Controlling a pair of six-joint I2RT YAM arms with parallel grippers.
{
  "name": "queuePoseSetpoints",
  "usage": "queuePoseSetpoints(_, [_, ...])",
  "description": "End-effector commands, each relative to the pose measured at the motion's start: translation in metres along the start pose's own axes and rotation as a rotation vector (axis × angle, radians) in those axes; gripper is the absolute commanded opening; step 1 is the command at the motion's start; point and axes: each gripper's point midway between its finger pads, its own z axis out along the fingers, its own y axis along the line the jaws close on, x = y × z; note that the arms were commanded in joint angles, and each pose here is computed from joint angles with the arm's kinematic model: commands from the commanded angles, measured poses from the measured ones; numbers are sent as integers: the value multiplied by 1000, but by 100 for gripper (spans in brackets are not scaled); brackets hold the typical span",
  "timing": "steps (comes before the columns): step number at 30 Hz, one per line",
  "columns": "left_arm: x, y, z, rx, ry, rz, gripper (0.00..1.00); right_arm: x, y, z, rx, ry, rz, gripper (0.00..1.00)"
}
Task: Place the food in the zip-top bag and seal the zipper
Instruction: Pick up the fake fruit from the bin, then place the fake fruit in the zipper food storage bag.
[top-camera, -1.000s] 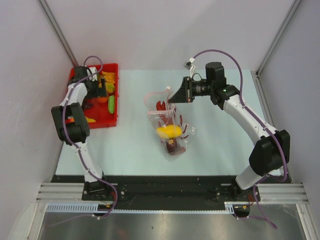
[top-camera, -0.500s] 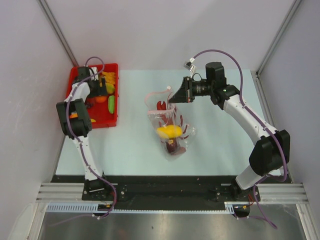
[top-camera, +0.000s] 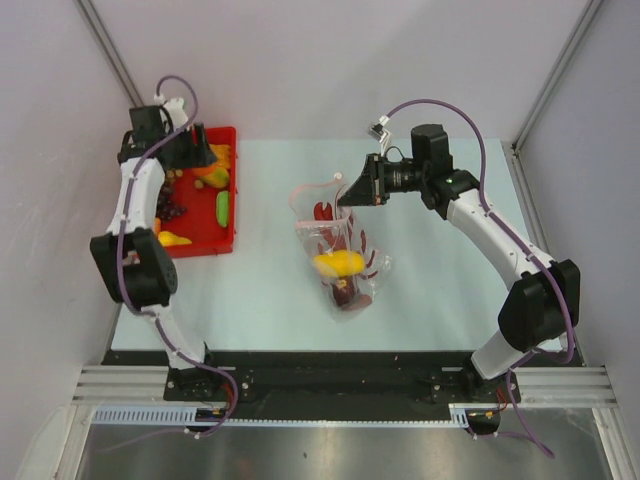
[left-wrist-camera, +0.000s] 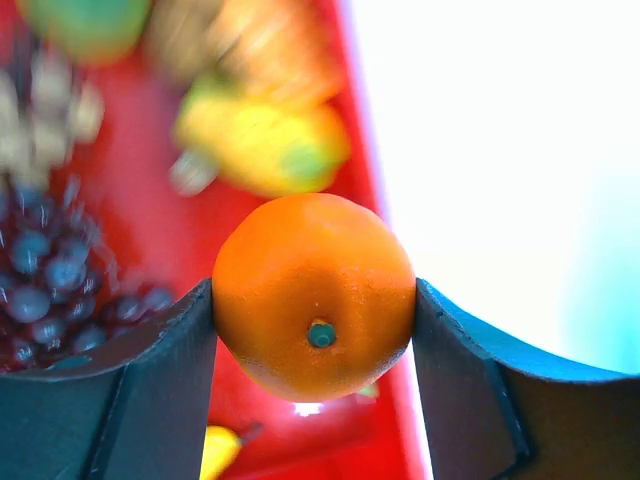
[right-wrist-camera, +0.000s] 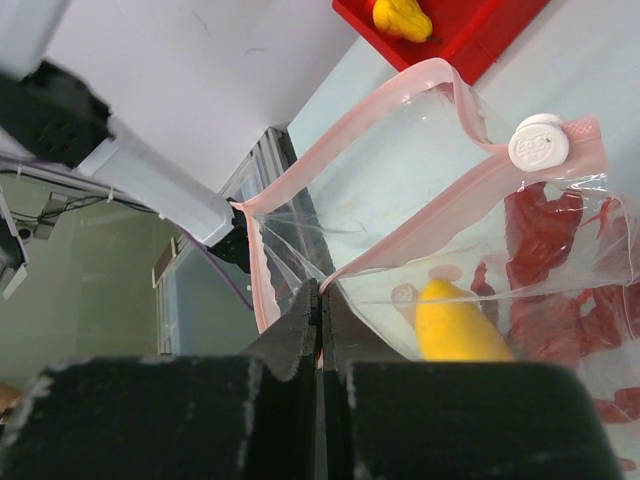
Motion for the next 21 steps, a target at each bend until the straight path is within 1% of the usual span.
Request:
queuePoseSetpoints(1, [-59,-147,-116,371,-211,180,52,-15,28,-7,-39,-32,-101,0])
queuePoseSetpoints(2, [-55,-189,-135,460,-221,232,52,-15,28,-7,-39,-34,-104,0])
queuePoseSetpoints(4, [-39,-223,-144,535,-203,259,54,-15,30,-7,-45,-32,-107,0])
queuePoseSetpoints(5, [-29,-253,-155,609,-194,283,54,-15,31,-6,-46,-35,-112,0])
queuePoseSetpoints(7, [-18,-281,-169,676,-195,282,55,-15,32,-5,-50,-33,-115,0])
queuePoseSetpoints(8, [-6,-304,-176,733,-167,282,55,-16,34,-6,-50,-36,-120,0])
queuePoseSetpoints(10, [19,-334,-184,809,-117,307,55,-15,33,-6,-50,-36,-118,0])
queuePoseSetpoints(11, [28,-341,-185,827,-104,324,55,-15,35,-6,-51,-36,-120,0])
queuePoseSetpoints(12, [43,-344,-180,827,-74,337,58,-15,36,-6,-53,-36,-124,0])
queuePoseSetpoints(14, [61,-349,-179,829,-46,372,63,-16,37,-8,-48,-40,-128,0])
queuePoseSetpoints(15, [70,-347,-175,824,-22,369,72,-15,37,-8,-48,-37,-129,0])
queuePoseSetpoints(16, [76,-344,-172,811,1,364,75,-15,38,-9,-48,-40,-136,0])
queuePoseSetpoints(17, [78,-341,-170,801,11,373,81,-15,38,-9,-47,-39,-136,0])
queuePoseSetpoints(19, [76,-338,-171,776,17,388,99,-13,38,-9,-45,-35,-138,0])
queuePoseSetpoints(20, [72,-337,-173,771,11,387,100,-13,38,-8,-46,-33,-137,0])
queuePoseSetpoints(21, [63,-337,-181,773,-25,418,100,-12,37,-8,-45,-32,-134,0])
